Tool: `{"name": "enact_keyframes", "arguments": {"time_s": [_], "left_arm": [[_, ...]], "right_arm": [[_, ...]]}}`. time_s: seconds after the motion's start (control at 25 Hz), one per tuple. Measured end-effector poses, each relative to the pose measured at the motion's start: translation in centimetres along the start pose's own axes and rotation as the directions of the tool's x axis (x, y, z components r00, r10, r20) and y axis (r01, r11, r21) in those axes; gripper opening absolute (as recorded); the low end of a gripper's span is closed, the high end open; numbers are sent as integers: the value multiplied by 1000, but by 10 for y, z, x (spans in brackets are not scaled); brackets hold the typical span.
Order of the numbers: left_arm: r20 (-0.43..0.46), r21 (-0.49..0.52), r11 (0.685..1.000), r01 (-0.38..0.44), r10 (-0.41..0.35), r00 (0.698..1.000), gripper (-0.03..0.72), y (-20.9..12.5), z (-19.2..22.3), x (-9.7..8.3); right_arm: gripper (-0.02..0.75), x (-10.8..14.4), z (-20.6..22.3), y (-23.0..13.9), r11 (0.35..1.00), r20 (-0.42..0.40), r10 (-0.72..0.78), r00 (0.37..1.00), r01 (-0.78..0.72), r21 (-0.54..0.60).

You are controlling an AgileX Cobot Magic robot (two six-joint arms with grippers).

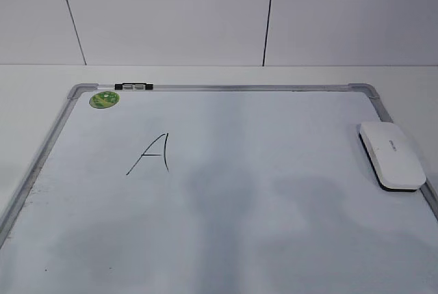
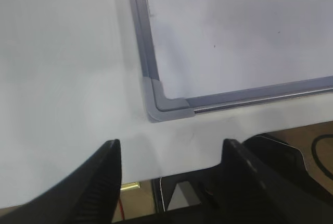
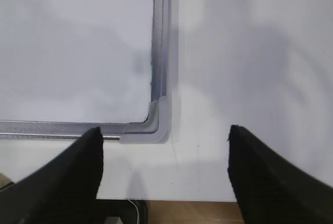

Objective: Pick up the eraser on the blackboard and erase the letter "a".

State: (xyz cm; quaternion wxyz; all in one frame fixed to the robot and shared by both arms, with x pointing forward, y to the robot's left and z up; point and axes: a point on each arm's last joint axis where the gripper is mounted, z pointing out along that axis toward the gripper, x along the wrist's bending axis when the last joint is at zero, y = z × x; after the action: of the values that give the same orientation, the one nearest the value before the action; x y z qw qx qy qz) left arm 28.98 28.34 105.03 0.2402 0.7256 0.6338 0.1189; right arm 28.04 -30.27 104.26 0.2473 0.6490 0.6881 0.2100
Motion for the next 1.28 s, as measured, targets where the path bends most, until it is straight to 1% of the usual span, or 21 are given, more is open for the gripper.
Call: {"name": "enact_keyframes", "arguments": {"time_s": [0.08,0.24,0.36,0.44,0.56,1.04,1.28], "left_arm": [[-7,-9,1000,3,-3,1000,449,0,5,2],[-41,-72,997,-8,5,999,448,5,5,5],[-90,-78,997,-29,22,996,447,6,6,9],[-108,-74,997,-35,27,994,445,5,8,11],[-110,-76,997,-32,23,994,445,3,14,12],[-110,-77,997,-32,23,994,445,3,14,12],[-109,-77,997,-31,23,994,427,3,14,12]], "right_arm": [[593,0,2,0,1000,-1,-1,1000,1,-8],[593,0,3,0,1000,-1,2,1000,-2,-12],[593,0,3,0,1000,-1,4,1000,-4,-13],[593,0,3,0,1000,-1,4,1000,-4,-13],[593,0,3,0,1000,-1,4,1000,-4,-13],[593,0,3,0,1000,-1,6,1000,-6,-13],[593,0,3,0,1000,-1,6,1000,-6,-13]]}}
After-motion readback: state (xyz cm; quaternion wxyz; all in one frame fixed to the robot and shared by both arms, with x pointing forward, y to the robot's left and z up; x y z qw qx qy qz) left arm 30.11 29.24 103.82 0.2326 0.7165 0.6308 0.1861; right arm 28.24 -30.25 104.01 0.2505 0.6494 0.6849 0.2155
